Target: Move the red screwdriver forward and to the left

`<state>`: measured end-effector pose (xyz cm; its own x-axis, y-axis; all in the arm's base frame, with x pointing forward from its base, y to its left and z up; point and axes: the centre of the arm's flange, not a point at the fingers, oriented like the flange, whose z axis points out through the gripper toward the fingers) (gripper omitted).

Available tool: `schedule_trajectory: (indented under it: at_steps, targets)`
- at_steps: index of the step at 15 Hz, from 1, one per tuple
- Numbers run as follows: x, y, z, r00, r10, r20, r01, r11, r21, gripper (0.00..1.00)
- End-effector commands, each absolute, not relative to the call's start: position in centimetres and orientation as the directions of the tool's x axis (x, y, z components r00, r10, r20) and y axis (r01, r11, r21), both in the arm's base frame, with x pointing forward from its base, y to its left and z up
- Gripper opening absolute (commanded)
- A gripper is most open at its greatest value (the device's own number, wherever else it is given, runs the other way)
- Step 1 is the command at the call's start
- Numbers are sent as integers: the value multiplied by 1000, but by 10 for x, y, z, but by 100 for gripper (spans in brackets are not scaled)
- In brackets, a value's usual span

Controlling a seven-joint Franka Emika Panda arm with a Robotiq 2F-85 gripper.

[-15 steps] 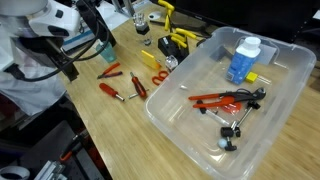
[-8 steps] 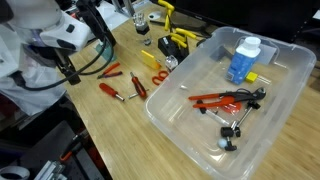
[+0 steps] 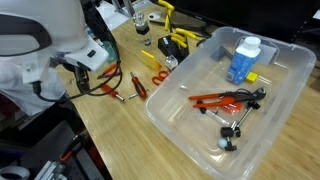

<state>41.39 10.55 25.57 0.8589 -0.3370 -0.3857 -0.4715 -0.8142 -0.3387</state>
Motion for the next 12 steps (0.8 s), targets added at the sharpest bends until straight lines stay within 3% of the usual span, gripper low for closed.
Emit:
schedule_trajectory:
  at_steps: [1,6,12]
  targets:
    - [415,106,257,858,-339,-385,-474,-813,-339,100]
    - [422,98,240,825,-374,-423,-532,-767,-359,100]
    - [432,83,189,579,-664,-474,-809,-542,-228,100]
